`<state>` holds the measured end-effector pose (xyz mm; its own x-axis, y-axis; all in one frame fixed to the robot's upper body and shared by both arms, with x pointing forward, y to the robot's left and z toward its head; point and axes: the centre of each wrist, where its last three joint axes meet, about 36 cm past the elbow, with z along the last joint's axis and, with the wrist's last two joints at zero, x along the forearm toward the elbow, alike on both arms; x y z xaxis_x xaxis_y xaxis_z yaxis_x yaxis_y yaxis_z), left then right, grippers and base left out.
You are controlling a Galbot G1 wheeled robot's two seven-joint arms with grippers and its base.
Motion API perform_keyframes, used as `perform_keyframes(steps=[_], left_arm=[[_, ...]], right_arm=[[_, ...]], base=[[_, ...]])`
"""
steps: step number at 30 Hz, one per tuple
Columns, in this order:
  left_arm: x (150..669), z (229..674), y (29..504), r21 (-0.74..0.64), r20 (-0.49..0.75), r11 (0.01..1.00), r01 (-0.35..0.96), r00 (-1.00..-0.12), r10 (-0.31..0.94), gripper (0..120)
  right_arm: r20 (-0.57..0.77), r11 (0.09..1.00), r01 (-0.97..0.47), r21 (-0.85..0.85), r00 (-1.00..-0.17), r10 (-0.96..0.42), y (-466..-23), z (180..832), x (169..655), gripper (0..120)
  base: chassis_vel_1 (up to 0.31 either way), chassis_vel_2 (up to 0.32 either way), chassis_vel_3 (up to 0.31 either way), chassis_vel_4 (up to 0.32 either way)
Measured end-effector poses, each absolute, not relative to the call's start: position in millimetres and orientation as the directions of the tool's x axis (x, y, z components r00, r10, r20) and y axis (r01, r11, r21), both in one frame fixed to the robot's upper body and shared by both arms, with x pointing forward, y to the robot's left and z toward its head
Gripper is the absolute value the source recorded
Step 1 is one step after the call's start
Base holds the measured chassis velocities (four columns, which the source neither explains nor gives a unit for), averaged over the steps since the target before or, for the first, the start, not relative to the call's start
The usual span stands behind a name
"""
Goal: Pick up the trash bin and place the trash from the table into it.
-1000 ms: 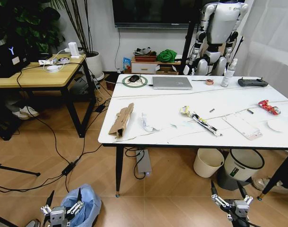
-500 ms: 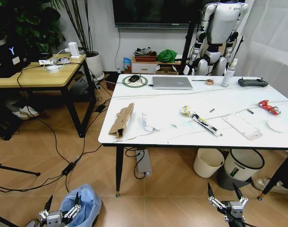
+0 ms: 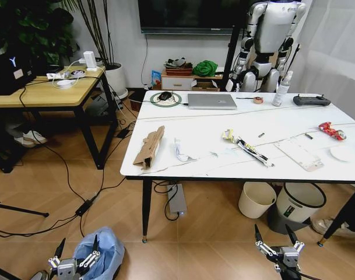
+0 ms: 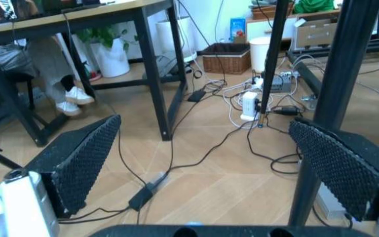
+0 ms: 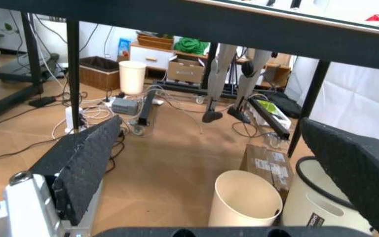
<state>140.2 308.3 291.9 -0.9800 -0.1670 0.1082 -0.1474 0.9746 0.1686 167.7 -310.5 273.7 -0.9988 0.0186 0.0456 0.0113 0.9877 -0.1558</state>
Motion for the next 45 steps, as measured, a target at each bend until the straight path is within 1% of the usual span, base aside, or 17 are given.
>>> perform_keyframes(steps=[45], left_arm=[[136.8, 289.6, 302.7, 0.17, 0.113, 0.976, -0.135, -0.981, -0.155, 100]], right_arm=[[0.045, 0.989, 0.017, -0.148, -0.999, 0.024, -310.5, 272.5, 169.1, 100]], base=[[0.0, 0.0, 0.0, 0.0]])
